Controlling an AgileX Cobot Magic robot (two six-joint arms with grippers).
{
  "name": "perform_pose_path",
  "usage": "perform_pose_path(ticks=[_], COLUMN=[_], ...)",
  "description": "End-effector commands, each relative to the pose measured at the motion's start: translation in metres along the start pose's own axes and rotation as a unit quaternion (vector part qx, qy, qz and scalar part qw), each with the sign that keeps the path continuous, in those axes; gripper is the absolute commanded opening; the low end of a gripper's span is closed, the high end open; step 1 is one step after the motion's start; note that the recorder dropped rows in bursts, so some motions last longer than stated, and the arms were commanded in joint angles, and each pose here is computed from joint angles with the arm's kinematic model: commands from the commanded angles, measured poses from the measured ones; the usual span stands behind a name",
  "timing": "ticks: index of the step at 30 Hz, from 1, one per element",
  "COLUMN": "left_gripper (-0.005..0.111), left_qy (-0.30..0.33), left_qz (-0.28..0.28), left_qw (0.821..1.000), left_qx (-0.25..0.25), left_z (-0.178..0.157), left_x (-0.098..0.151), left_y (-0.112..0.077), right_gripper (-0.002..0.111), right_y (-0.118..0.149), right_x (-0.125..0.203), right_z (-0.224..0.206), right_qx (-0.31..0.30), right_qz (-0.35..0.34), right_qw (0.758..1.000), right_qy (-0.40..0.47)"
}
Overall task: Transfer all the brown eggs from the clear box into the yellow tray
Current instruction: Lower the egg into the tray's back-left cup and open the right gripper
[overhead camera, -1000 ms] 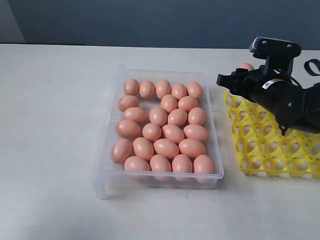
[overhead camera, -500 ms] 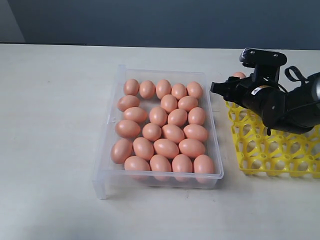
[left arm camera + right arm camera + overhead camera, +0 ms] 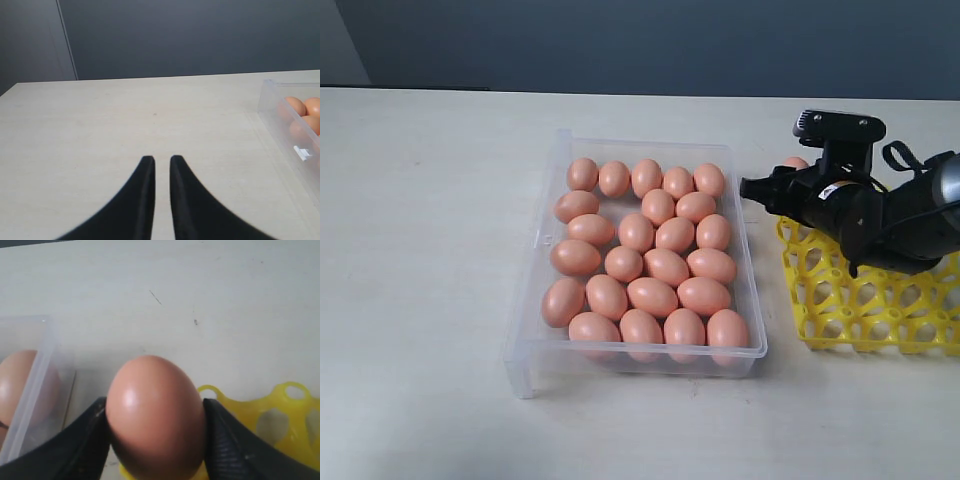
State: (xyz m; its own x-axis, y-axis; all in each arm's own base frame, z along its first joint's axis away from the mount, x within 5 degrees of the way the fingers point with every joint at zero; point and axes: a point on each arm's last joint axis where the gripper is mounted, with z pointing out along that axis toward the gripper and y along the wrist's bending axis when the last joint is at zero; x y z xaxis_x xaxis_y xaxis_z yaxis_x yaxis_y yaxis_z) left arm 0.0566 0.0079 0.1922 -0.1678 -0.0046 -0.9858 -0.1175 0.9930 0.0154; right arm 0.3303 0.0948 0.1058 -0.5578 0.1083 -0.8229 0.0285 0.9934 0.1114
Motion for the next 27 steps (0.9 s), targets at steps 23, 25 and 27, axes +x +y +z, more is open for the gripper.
perform_pose_path(ticks=[23,25,27], left_gripper=[0.012,0.012,0.012], left_qy=[0.004,0.004,0.004], left_qz=[0.0,0.0,0.0], left_qw=[1.0,1.0,1.0], left_qx=[0.0,0.0,0.0], left_z=[0.0005,0.0005,0.0005], left_x=[0.0018,0.0018,0.0018], left_y=[0.0,0.0,0.0], right_gripper=[0.058,0.058,0.058], right_y=[-0.0011,-0.0011,-0.0008], right_x=[0.0017,0.0017,0.0], right_z=[0.0007,0.0007,-0.0003], right_qx=[0.001,0.001,0.0], right_qz=[-0.016,-0.016,-0.016], right_qw=[1.0,1.0,1.0], right_qy=[0.021,0.021,0.018])
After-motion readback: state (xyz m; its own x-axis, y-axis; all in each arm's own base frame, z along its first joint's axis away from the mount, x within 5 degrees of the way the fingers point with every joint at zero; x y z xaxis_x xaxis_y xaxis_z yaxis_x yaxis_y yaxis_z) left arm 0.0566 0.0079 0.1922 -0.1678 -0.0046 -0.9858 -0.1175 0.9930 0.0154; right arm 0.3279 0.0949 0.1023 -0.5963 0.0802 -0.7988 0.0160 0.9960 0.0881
